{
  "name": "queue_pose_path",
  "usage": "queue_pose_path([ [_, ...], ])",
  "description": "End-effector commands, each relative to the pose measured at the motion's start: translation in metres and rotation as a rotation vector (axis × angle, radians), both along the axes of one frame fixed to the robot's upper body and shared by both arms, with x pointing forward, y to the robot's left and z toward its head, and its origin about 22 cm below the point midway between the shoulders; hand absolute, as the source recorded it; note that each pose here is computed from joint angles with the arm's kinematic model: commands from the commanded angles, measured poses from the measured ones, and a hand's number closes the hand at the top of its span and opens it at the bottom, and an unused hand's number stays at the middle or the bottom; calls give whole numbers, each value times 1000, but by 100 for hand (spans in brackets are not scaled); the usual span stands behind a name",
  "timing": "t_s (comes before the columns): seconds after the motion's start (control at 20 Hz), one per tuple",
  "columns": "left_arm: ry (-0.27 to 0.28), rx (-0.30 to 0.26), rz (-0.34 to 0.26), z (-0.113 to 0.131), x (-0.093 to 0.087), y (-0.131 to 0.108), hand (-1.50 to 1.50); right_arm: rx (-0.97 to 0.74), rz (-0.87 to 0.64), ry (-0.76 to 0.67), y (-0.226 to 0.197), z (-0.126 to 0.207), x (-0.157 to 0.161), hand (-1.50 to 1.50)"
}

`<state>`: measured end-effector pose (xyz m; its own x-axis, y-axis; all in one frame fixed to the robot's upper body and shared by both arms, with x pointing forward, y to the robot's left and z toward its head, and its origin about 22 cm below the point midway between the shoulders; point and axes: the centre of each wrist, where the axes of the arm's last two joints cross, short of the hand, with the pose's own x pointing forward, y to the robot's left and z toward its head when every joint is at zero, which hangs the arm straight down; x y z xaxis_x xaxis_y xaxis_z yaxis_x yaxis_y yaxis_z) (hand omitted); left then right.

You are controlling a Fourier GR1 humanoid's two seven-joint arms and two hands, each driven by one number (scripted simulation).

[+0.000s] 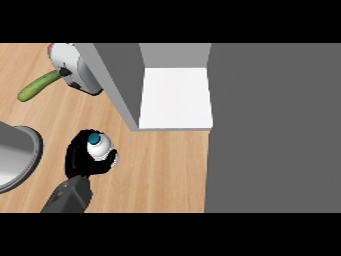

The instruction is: Pick up the bottled water, place it into the cabinet and close the cabinet

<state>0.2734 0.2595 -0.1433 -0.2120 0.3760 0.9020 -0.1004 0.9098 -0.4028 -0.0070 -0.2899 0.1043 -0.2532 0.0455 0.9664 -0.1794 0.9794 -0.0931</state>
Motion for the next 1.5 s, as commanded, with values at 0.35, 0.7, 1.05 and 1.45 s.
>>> queue_pose_path([
  [0.35, -147, 24, -136, 28, 14, -42, 150, 48, -5, -91, 19, 26, 11, -150],
  [0.7, -205, 28, -249, 84, 32, -89, 150, 38, -14, -89, 10, 20, 11, -150],
  [1.05, -217, 48, -308, 144, 4, -143, 150, 19, 19, -67, 3, 22, 2, -150],
  [1.45, -179, 134, -268, 212, -4, -209, 150, 38, 21, -109, 5, 18, 15, -150],
])
